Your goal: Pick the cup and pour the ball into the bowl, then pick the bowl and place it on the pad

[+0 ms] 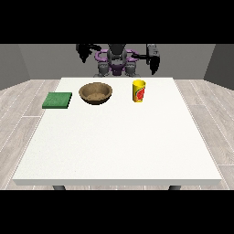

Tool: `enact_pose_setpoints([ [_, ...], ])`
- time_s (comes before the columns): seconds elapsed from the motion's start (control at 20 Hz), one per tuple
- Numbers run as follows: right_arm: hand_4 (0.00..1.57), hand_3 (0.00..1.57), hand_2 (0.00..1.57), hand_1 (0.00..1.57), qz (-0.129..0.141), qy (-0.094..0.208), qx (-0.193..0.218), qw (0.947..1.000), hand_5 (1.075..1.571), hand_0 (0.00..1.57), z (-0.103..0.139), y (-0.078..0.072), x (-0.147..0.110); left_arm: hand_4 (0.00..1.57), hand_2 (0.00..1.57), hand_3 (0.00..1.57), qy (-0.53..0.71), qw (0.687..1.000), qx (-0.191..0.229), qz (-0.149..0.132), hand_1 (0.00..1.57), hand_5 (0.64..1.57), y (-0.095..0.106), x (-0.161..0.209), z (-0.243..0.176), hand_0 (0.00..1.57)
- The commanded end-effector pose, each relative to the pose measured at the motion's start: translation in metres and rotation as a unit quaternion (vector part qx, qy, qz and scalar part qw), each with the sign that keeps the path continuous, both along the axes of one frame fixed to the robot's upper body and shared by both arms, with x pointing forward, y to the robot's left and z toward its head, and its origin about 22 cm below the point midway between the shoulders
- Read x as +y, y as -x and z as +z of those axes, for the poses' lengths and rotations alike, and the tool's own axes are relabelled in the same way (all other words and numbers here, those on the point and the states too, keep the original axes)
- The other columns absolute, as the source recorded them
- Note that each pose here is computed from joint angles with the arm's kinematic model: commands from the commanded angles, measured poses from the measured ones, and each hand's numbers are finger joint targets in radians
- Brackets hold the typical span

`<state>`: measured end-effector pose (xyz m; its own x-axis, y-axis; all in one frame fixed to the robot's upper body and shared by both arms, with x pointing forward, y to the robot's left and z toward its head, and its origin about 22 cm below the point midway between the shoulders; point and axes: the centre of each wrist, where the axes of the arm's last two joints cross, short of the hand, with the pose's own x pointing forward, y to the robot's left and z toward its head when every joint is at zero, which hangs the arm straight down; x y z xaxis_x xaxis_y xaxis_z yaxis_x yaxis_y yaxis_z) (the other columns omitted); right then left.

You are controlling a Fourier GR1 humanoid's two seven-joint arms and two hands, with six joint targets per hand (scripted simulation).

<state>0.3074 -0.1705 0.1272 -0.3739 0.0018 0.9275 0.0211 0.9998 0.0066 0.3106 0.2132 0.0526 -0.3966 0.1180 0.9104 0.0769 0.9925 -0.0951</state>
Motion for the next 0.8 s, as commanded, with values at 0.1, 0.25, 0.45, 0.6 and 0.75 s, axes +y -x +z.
enact_pose_setpoints([
  [0.1,0.67,0.64,0.42,0.0,-0.043,0.016,0.006,0.9989,1.567,0.0,0.001,-0.026,-0.04,0.0,0.0,0.0,-0.013,1.0,0.002,-0.007,0.0,1.536,0.008,0.003,-0.04,0.0],
  [0.25,0.66,0.54,0.35,0.0,-0.039,0.031,-0.018,0.9986,1.565,0.0,0.0,-0.028,-0.048,0.0,0.0,0.0,-0.017,0.999,-0.023,0.014,0.0,1.535,0.01,0.0,-0.064,0.0],
  [0.45,0.65,0.61,0.43,0.0,-0.045,0.026,-0.023,0.9984,1.565,0.0,0.015,-0.043,-0.057,0.0,0.0,0.0,-0.023,1.0,0.002,0.018,0.0,1.535,-0.009,0.008,-0.069,0.0],
  [0.6,0.66,0.62,0.43,0.0,-0.047,0.038,0.009,0.9981,1.566,0.0,-0.015,-0.036,-0.039,0.0,0.0,0.0,-0.031,0.999,0.03,0.013,0.0,1.538,-0.003,0.001,-0.097,0.0],
  [0.75,0.65,0.62,0.41,0.0,-0.029,0.039,0.006,0.9988,1.564,0.0,0.008,-0.039,-0.059,0.0,0.0,0.0,-0.025,0.998,0.021,0.049,0.0,1.535,-0.008,0.03,-0.105,0.0],
])
